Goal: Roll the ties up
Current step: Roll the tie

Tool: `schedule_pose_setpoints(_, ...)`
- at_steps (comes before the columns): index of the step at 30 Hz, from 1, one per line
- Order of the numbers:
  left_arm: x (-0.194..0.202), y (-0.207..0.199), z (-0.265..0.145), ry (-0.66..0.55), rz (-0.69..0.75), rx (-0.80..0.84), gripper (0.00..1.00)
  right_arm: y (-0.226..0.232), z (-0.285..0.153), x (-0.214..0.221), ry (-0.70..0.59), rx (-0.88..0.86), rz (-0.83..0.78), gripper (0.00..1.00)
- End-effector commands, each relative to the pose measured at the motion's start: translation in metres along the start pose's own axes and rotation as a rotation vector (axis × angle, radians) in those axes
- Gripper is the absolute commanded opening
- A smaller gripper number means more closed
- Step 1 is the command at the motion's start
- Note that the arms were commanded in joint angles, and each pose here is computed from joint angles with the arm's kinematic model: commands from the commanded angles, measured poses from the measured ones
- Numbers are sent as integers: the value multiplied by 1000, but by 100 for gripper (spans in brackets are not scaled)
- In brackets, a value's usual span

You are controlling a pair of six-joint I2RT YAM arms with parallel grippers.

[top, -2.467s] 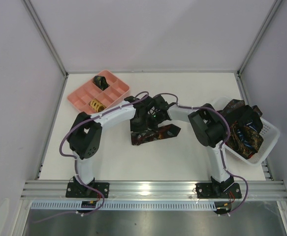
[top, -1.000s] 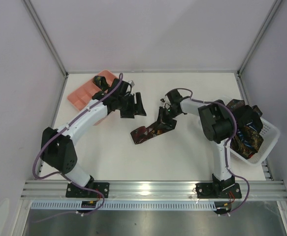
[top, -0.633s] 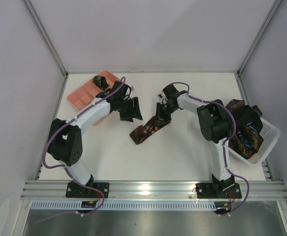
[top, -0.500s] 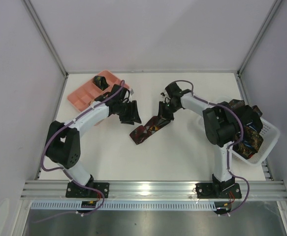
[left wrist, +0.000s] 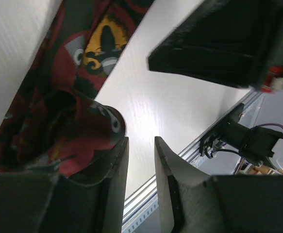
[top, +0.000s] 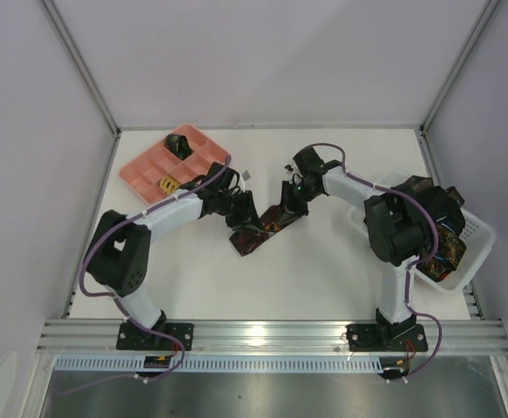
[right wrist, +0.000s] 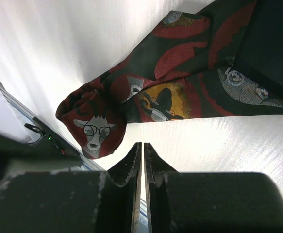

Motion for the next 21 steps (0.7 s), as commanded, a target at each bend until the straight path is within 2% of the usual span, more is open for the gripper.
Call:
schedule_pose_setpoints(1,-14,-3,16,10,-24,25,33,7,0,-6,-14,-30,-7,10)
schedule_pose_setpoints(12,-50,-3,52,8,-3,56,32,-4,-6,-6,-28,-1,22,9)
schedule_pose_setpoints(17,-50,-14,36,-13,19,72,32,-4,-9,-12,-42,-18,13,9)
schedule_pose_setpoints(21,-46,-42,-10,-125,80,112,32,1,-5,-16,-46,-35,8,9)
Point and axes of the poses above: each gripper's point midway between its finger pads, its own z axis out along the fingers, its own y axis along the line the jaws close on, x = y × z, the point moved 8 cm from there along -z, back along the fingers, and after that the axes turned 3 degrees about -z, right-handed, at the moved point
